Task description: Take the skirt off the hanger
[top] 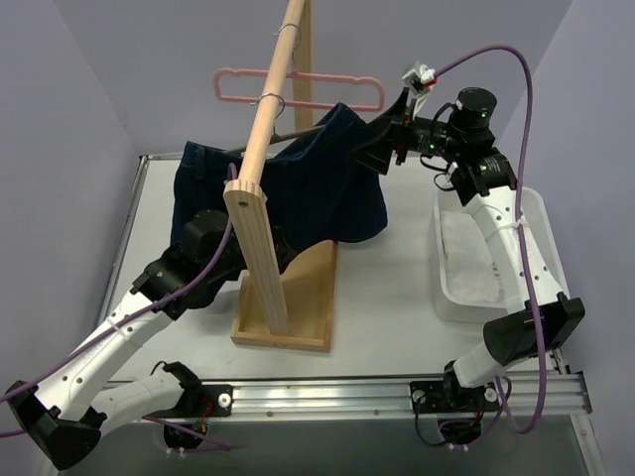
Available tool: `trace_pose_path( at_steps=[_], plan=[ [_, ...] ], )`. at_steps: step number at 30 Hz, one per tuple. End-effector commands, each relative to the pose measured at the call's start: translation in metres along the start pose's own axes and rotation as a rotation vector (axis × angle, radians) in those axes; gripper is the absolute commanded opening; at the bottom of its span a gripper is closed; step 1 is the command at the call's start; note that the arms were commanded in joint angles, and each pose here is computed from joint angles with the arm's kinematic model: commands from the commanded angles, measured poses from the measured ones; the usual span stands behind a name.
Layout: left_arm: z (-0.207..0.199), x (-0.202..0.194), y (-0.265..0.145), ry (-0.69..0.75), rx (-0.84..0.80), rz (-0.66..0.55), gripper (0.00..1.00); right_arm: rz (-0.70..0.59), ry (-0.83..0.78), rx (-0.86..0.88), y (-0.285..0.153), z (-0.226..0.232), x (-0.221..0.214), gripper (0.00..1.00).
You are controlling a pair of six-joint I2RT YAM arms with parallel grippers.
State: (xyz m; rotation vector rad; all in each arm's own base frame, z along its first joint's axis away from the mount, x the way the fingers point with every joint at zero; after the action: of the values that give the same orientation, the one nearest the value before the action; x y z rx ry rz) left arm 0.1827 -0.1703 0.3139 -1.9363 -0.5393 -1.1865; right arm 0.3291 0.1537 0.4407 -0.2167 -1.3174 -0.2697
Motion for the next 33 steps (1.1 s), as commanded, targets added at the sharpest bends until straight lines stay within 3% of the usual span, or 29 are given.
trace_pose_path(
  at_steps=[1,10,22,27,30,33],
  plan=[
    [-0.003,0.007,-0.003,0.011,-0.029,-0.046,0.94,0.001,-0.055,0.013,-0.005,0.013,0.001,0.72],
    [-0.003,0.006,-0.004,0.008,-0.03,-0.046,0.94,0.036,-0.005,0.077,-0.006,0.025,-0.019,0.65],
    [-0.004,0.006,-0.004,-0.001,-0.037,-0.045,0.94,-0.03,-0.06,0.153,-0.002,0.032,0.014,0.65],
    [-0.004,0.008,-0.01,0.004,-0.031,-0.053,0.94,-0.058,-0.002,0.243,0.011,0.038,0.02,0.61],
    [-0.004,0.008,-0.011,0.005,-0.03,-0.055,0.94,-0.076,-0.01,0.278,0.017,0.038,0.021,0.56],
    [-0.004,0.008,-0.011,0.002,-0.031,-0.053,0.94,-0.078,0.027,0.342,0.027,0.04,0.02,0.39]
  ],
)
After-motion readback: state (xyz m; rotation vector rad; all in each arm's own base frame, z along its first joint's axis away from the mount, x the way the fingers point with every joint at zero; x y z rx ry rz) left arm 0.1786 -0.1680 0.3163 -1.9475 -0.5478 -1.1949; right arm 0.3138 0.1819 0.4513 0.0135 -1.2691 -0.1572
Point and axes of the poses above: each gripper's point midway between its finger pads, its own y axis out along the fingers, its own z axis along the line the jaws close on, x = y × z, the point moved 9 cm from there along -y, back along the fingers, and after that the axes turned 4 degrees about y, right-handed, at the moved point
